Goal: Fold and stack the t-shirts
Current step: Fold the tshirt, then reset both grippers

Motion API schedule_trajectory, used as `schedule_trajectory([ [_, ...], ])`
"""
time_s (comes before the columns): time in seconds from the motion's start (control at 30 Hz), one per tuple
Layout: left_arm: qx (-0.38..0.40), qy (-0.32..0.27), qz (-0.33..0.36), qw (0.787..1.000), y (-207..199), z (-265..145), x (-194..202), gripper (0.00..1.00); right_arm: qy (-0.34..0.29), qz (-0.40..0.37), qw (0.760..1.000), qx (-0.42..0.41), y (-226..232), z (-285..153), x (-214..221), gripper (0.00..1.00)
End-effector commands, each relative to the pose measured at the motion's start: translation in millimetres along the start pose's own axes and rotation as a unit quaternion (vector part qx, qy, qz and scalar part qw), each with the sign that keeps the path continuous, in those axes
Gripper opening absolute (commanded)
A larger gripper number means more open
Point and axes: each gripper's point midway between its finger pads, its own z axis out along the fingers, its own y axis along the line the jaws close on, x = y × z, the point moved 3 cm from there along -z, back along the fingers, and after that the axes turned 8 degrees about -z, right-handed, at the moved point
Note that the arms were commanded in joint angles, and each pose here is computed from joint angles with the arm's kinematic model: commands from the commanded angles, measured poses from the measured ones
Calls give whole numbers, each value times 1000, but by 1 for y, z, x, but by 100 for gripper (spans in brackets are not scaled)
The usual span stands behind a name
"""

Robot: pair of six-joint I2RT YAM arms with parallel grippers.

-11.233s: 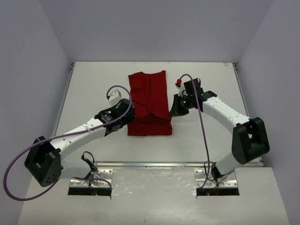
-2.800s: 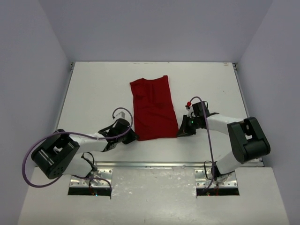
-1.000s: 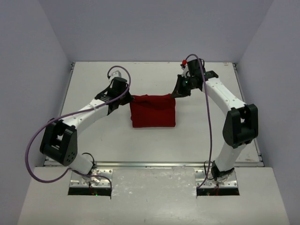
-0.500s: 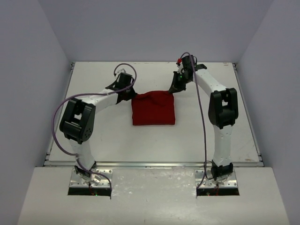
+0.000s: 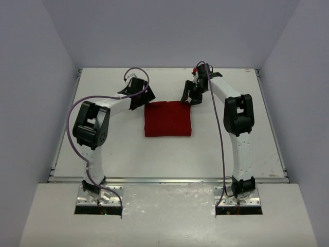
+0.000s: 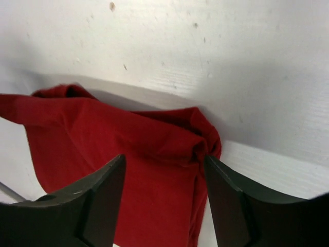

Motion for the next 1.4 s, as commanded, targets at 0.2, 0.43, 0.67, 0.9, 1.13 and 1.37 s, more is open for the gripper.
schedule_trajectory([
  [0.2,41,-154,23,987,-47,-85,-63,100,-157,-77,984,-22,40,-75,-79,99],
  [0.43,131,-81,59,986,-47,-95,17,29,-130,-101,968,-192,66,-50,6,69],
  [0.67,47,30,64,996,-26,-8,36,0,-93,-67,969,-218,55,-3,-3,1],
  [0.9,57,-11,47,997,-30,17,15,0,-96,-29,977,-186,22,27,-23,1],
  [1.13,40,2,39,998,-20,55,12,0,-84,7,975,-205,9,39,-16,2],
  [1.37,-16,9,12,1000,14,57,2,0,-90,57,969,-223,-20,26,-12,8],
])
